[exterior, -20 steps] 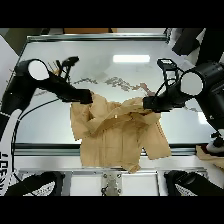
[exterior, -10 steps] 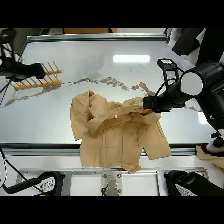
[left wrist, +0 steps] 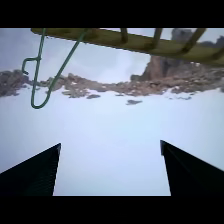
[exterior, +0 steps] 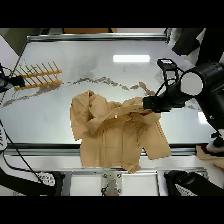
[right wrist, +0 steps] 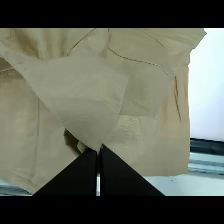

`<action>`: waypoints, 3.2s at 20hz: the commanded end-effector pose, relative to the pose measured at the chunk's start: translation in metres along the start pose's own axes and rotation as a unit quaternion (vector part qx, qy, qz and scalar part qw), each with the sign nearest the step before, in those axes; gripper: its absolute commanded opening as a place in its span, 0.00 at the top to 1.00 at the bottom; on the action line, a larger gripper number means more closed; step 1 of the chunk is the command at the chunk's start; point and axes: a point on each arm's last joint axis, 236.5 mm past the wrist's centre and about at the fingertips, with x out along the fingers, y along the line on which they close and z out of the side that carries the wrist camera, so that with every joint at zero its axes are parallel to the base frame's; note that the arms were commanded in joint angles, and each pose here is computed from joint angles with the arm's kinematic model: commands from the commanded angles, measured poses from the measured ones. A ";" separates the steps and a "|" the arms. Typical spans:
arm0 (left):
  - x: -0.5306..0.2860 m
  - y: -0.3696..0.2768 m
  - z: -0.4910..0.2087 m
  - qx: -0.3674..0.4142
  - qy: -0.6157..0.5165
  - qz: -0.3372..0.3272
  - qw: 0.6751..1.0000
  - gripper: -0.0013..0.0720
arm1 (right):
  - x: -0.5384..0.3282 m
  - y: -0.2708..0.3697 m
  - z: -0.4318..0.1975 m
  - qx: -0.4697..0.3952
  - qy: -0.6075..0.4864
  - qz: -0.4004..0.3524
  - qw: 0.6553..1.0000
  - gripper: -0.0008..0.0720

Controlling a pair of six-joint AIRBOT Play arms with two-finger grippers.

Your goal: Fold the clothes and pants, and hang the long-sleeved shirts on hangers.

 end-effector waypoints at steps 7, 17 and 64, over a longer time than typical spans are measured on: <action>0.107 0.026 -0.002 0.124 0.065 0.129 0.982 0.00 | 0.000 0.000 0.000 0.000 0.000 0.000 1.000 0.98; 0.144 0.065 -0.015 0.123 0.071 0.156 0.977 0.00 | 0.000 0.000 0.000 0.000 0.000 0.000 1.000 0.98; 0.179 0.063 -0.007 0.107 0.020 0.143 0.984 0.96 | 0.000 0.000 0.000 0.000 0.000 0.000 1.000 0.98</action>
